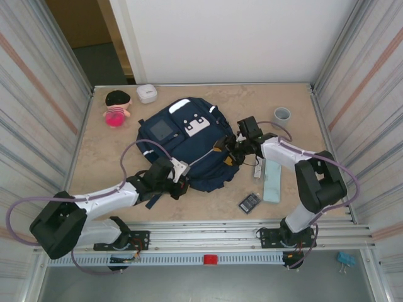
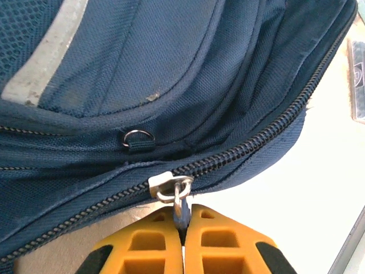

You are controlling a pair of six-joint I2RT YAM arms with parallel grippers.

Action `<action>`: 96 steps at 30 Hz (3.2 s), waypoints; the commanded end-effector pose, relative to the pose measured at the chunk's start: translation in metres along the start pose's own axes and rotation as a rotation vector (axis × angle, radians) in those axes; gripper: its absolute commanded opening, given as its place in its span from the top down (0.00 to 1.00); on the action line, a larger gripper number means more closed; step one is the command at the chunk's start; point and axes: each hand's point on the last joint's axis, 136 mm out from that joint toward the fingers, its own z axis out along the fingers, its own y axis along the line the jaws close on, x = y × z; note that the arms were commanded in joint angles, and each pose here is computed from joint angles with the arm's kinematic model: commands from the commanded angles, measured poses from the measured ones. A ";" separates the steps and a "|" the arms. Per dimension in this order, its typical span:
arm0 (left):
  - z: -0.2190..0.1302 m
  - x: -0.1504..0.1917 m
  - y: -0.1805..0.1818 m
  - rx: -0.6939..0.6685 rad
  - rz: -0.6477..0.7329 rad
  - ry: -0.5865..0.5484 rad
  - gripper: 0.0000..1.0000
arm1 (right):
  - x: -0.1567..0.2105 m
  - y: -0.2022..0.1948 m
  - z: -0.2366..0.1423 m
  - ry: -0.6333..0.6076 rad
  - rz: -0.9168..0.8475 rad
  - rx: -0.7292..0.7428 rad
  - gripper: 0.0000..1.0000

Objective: Pack books, pencil case, and school supplies into a backpack

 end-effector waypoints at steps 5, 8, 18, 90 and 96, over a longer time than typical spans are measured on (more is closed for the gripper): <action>0.002 -0.011 -0.017 0.042 0.098 -0.022 1.00 | -0.018 0.014 0.019 -0.045 -0.035 -0.010 0.77; -0.003 -0.021 -0.030 0.082 0.118 -0.051 1.00 | -0.017 0.037 0.009 -0.056 -0.062 -0.079 0.94; -0.016 -0.054 -0.055 0.184 0.143 -0.163 1.00 | -0.004 0.135 -0.054 -0.090 -0.131 -0.323 1.00; -0.014 -0.019 -0.053 0.012 1.049 -0.103 0.32 | -0.002 0.142 -0.076 0.036 -0.272 -0.356 1.00; 0.003 -0.040 -0.051 -0.041 1.035 -0.156 0.31 | 0.001 0.143 -0.077 0.039 -0.277 -0.360 1.00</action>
